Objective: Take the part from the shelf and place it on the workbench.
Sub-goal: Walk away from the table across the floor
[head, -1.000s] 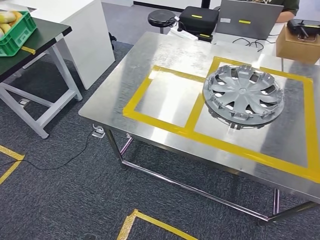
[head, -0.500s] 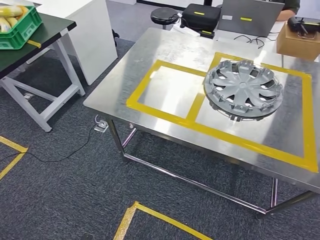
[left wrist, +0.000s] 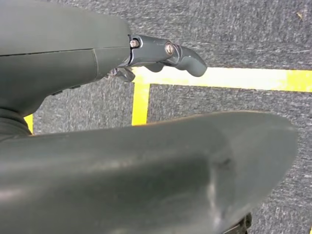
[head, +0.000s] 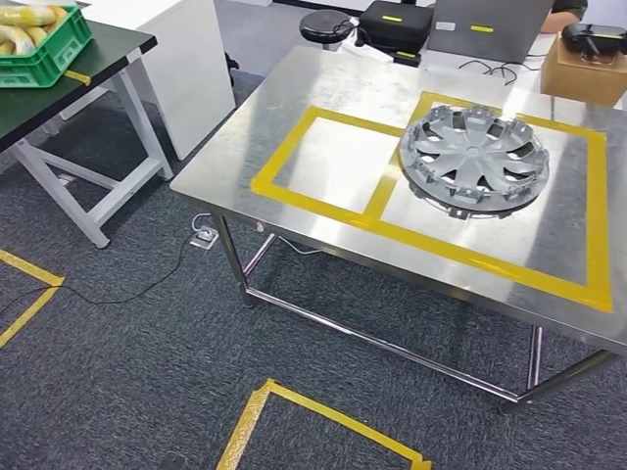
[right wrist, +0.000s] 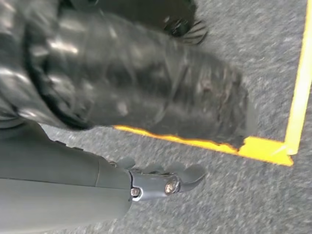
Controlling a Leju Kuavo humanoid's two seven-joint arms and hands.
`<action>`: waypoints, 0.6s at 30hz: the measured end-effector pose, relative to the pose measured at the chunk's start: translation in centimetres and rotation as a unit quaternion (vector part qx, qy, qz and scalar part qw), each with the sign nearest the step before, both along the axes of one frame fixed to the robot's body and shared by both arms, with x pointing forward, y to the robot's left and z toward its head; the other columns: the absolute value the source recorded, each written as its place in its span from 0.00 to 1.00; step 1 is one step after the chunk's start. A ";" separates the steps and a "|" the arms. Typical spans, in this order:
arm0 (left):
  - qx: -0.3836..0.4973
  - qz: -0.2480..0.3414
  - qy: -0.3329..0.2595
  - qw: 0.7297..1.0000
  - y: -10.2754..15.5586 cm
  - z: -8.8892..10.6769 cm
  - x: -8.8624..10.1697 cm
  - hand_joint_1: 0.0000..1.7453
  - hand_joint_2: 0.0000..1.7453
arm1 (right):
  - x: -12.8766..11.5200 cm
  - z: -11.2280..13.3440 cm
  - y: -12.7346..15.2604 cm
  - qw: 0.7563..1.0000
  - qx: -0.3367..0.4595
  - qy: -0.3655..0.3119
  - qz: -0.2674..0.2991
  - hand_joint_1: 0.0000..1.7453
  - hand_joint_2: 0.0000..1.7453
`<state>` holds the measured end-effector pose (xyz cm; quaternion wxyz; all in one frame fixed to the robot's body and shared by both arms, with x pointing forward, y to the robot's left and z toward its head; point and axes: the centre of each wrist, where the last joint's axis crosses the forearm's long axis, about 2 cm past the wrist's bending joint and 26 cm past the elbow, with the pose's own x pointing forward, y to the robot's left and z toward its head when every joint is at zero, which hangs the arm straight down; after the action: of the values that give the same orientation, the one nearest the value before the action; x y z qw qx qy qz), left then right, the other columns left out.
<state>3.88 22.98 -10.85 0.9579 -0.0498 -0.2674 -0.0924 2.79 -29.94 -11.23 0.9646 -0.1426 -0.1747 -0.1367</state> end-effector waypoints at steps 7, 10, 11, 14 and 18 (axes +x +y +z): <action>-0.003 0.013 0.004 1.000 0.3 -0.1 -0.4 0.00 0.00 | -0.1 0.0 1.1 1.000 0.002 0.008 0.030 0.00 0.00; -0.005 0.021 -0.002 1.000 0.3 -0.1 -0.4 0.00 0.00 | -0.1 0.0 1.7 0.999 0.010 0.013 0.040 0.00 0.00; -0.005 0.023 -0.005 1.000 0.4 -0.1 -0.3 0.00 0.00 | -0.1 0.0 1.9 0.999 0.012 0.014 0.044 0.00 0.00; -0.005 0.027 -0.008 1.000 0.4 -0.1 -0.2 0.00 0.00 | 0.0 0.0 2.3 0.999 0.014 0.014 0.050 0.00 0.00; -0.006 0.030 -0.010 0.999 0.3 0.0 0.0 0.00 0.00 | 0.0 0.0 2.4 0.998 0.015 0.015 0.054 0.00 0.00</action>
<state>3.84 23.25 -10.88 0.9571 -0.0471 -0.2790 -0.0627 2.75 -27.53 -11.21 0.9751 -0.1202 -0.1656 -0.0851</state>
